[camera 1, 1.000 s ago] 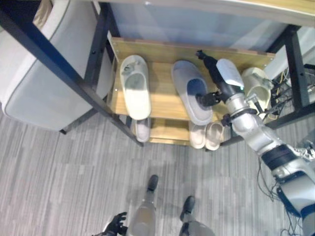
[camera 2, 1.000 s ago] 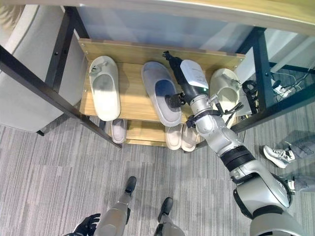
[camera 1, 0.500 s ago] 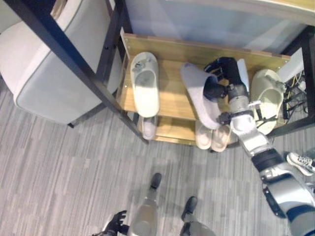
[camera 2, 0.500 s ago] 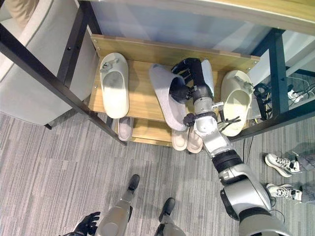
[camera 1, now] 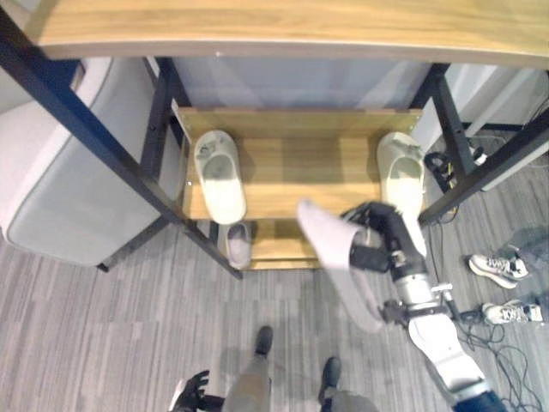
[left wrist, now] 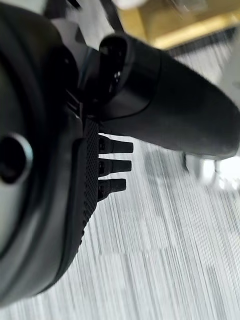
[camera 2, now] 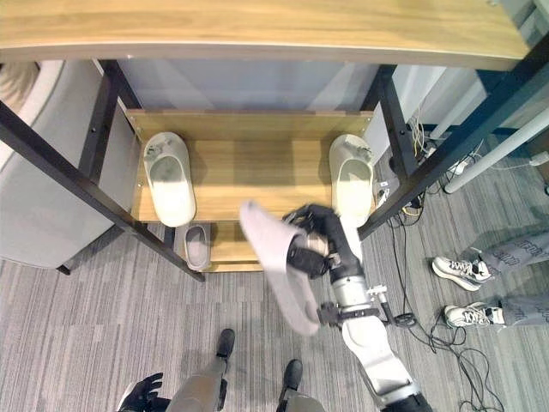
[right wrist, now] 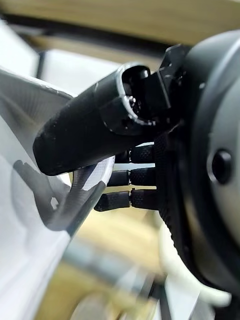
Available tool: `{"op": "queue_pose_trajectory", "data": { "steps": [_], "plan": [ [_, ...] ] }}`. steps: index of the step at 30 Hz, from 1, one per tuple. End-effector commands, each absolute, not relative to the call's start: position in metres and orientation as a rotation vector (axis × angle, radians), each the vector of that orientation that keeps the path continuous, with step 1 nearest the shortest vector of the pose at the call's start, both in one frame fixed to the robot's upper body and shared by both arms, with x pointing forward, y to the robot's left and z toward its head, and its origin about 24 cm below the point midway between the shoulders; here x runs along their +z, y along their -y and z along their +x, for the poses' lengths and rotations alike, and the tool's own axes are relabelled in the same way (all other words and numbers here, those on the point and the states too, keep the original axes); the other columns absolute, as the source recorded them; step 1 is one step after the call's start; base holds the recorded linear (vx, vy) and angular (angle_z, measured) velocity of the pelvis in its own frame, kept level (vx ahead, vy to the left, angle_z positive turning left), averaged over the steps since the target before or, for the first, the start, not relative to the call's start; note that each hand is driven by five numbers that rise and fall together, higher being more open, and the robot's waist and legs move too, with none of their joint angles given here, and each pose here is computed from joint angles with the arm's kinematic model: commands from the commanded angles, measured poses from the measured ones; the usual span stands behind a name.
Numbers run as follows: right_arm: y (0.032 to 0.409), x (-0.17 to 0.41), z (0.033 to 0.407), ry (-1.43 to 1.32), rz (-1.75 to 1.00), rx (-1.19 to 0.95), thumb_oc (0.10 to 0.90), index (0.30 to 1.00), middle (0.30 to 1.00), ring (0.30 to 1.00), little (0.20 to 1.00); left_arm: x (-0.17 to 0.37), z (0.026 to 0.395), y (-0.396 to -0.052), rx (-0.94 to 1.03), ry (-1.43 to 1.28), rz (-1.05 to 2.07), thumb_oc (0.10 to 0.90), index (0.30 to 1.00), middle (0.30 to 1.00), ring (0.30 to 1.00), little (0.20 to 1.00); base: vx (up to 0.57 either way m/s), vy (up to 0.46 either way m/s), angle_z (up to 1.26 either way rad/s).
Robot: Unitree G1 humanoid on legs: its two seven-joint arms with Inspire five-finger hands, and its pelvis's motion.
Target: Arrange the slippers neatly on the shoe rack.
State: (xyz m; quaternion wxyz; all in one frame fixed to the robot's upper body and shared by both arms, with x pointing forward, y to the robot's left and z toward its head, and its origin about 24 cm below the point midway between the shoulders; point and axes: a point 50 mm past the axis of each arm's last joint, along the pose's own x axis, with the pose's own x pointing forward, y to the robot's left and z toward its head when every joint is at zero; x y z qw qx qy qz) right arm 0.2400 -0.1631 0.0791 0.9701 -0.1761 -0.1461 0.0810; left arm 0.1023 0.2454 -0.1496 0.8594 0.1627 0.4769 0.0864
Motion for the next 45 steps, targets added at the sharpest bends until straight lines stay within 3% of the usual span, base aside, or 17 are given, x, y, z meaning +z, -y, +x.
{"op": "queue_pose_trajectory", "data": {
  "steps": [1, 5, 6, 12, 14, 17, 26, 28, 31, 37, 45],
  "plan": [
    [0.146, 0.142, 0.252, 0.650, -0.330, 0.204, 0.400, 0.300, 0.300, 0.300, 0.300, -0.141, 0.089, -0.283, 0.310, -1.021, 0.359, 0.800, 0.900, 0.900, 0.900, 0.900, -0.28, -0.156, 0.92],
    [0.146, 0.125, 0.250, 0.566, -0.273, 0.239, 0.400, 0.300, 0.300, 0.300, 0.300, -0.142, 0.087, -0.286, 0.359, -1.030, 0.337, 0.800, 0.900, 0.900, 0.900, 0.900, -0.12, 0.018, 1.67],
    [0.144, 0.116, 0.238, 0.516, -0.265, 0.297, 0.400, 0.300, 0.300, 0.300, 0.300, -0.145, 0.089, -0.277, 0.369, -1.029, 0.297, 0.800, 0.900, 0.900, 0.900, 0.900, 0.03, 0.093, 1.21],
    [0.133, 0.101, 0.249, 0.421, -0.217, 0.347, 0.400, 0.300, 0.300, 0.300, 0.300, -0.160, 0.066, -0.249, 0.429, -1.136, 0.172, 0.800, 0.900, 0.900, 0.900, 0.900, 0.05, 0.153, 0.20],
    [0.122, 0.107, 0.244, 0.458, -0.259, 0.426, 0.400, 0.300, 0.300, 0.300, 0.300, -0.168, 0.054, -0.231, 0.332, -1.241, 0.181, 0.800, 0.900, 0.900, 0.900, 0.900, 0.22, 0.258, 0.05],
    [0.117, 0.105, 0.241, 0.454, -0.302, 0.475, 0.400, 0.300, 0.300, 0.300, 0.300, -0.169, 0.048, -0.230, 0.282, -1.264, 0.223, 0.800, 0.900, 0.900, 0.900, 0.900, 0.18, 0.321, -0.24],
    [0.122, 0.061, 0.235, 0.251, -0.311, 0.458, 0.400, 0.300, 0.300, 0.300, 0.300, -0.151, 0.103, -0.255, 0.308, -1.058, 0.285, 0.800, 0.900, 0.900, 0.900, 0.900, 0.08, 0.066, -0.41],
    [0.124, 0.057, 0.243, 0.230, -0.290, 0.420, 0.400, 0.300, 0.300, 0.300, 0.300, -0.129, 0.154, -0.256, 0.349, -0.838, 0.261, 0.800, 0.900, 0.900, 0.900, 0.900, -0.09, -0.187, 0.14],
    [0.127, 0.060, 0.250, 0.244, -0.299, 0.393, 0.400, 0.300, 0.300, 0.300, 0.300, -0.123, 0.163, -0.255, 0.390, -0.777, 0.199, 0.800, 0.900, 0.900, 0.900, 0.900, -0.08, -0.079, 0.37],
    [0.149, 0.142, 0.295, 0.562, -0.342, 0.108, 0.400, 0.300, 0.300, 0.300, 0.300, -0.094, 0.198, -0.254, 0.559, -0.528, -0.041, 0.800, 0.900, 0.900, 0.900, 0.900, -0.08, -0.108, -0.10],
    [0.165, 0.242, 0.319, 0.914, -0.300, -0.197, 0.400, 0.300, 0.300, 0.300, 0.300, -0.096, 0.188, -0.254, 0.737, -0.503, -0.175, 0.800, 0.900, 0.900, 0.900, 0.900, -0.04, -0.062, -0.07]
  ]
}}
